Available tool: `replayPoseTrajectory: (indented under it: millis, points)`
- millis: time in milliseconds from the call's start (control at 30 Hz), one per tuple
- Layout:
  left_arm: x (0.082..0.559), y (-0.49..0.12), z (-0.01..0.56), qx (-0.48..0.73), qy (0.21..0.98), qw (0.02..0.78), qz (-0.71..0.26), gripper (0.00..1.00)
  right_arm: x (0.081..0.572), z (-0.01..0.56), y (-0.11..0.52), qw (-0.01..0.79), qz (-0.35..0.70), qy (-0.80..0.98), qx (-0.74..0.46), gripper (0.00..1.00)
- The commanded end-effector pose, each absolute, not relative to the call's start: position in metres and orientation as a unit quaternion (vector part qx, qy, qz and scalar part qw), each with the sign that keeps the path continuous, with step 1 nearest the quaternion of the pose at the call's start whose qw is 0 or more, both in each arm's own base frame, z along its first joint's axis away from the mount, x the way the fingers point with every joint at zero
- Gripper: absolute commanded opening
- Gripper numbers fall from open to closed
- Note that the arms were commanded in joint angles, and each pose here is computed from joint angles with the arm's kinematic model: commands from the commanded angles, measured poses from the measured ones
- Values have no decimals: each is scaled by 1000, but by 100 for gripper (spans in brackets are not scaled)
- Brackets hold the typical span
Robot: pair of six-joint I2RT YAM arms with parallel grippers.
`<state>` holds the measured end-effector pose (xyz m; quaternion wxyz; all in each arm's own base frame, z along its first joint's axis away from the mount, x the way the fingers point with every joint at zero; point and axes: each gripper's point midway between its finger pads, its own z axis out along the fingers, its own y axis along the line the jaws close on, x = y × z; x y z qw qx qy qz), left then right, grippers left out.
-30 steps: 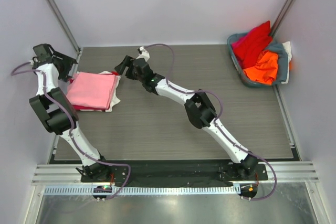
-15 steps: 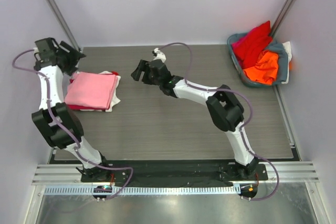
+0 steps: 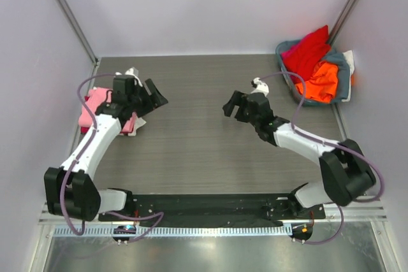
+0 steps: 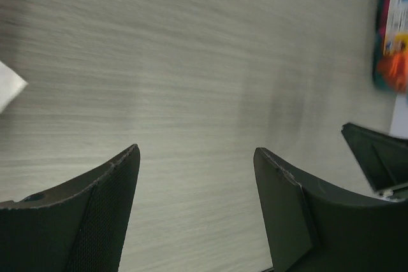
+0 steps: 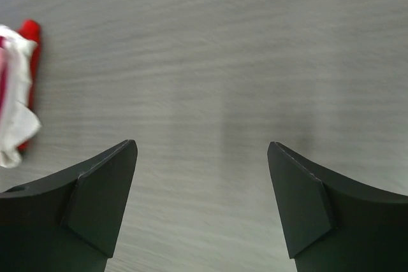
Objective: Fold and stack the t-shirts
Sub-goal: Reset both grippers
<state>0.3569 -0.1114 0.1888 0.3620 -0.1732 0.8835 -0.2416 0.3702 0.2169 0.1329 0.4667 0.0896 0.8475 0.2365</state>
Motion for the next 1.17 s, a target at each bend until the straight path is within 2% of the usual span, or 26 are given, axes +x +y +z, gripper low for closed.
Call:
replayPoseTrajectory:
  millis: [0,33,100,167,233,267,467,567,1133]
  points:
    - [351,-128,207,-110,863,435,-234,73,350,133,180,502,181,842,77,90]
    - [340,-127,186,-102,872,424,-223,73,343,141,171,516,177,835,77,90]
    - [330,-129,188,-97,860,448,-224,73,327,124,152,514,150,840,85,90]
    - [314,-132,161,-101,863,438,-232,73,312,115,137,522,140,836,96,90]
    - [310,-138,167,-92,843,463,-258,73,305,112,125,531,127,831,108,90]
    - [301,-137,146,-91,850,453,-255,73,296,107,117,536,123,828,108,90]
    - [291,-128,111,-48,845,482,-228,72,279,104,94,576,114,800,122,90]
    - [288,-137,119,-38,832,491,-257,72,280,111,99,593,142,782,125,89]
    - [282,-127,118,-57,827,503,-244,74,276,110,102,581,152,789,130,86]
